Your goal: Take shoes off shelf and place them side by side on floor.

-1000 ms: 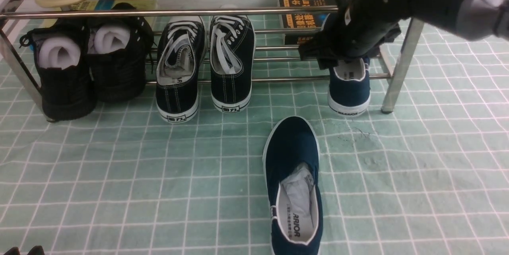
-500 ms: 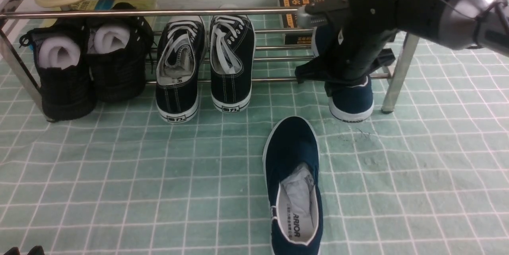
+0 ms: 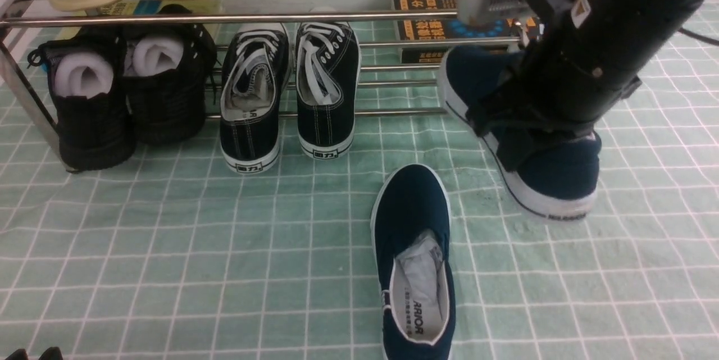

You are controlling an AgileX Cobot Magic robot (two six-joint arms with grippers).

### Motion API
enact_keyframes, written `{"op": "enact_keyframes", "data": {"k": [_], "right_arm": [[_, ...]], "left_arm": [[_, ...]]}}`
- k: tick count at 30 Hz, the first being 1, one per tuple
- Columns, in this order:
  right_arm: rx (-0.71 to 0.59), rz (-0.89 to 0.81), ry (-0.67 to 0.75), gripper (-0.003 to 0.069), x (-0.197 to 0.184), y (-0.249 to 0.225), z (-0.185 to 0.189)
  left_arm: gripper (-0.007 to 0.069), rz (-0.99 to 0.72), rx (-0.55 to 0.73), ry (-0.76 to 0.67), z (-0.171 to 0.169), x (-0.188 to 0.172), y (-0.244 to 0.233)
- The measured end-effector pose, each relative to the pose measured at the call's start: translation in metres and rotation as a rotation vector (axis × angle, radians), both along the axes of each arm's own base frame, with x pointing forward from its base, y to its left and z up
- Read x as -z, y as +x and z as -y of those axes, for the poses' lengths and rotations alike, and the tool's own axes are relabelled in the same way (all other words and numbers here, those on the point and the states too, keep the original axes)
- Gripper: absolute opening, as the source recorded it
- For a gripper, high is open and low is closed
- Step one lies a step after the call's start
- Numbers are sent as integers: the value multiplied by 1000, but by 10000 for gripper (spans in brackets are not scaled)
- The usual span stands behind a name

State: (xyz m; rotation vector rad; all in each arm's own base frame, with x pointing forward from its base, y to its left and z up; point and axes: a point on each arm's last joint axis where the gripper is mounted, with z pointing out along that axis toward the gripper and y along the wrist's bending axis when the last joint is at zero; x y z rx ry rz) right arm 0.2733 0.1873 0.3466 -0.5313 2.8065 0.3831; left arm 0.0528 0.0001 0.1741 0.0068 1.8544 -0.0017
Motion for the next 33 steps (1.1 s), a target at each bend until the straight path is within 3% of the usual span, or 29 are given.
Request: {"op": "enact_keyframes", "data": {"k": [6,21,33], "right_arm": [[-21,-127,-59,18,38,-21,1],[125,-11,-76,21,79,-8,5],[156,-124,-82,55,118,3,-8]], "left_arm": [[242,0,0,0,0,0,0],[242,0,0,0,0,0,0],[242,0,0,0,0,0,0]]}}
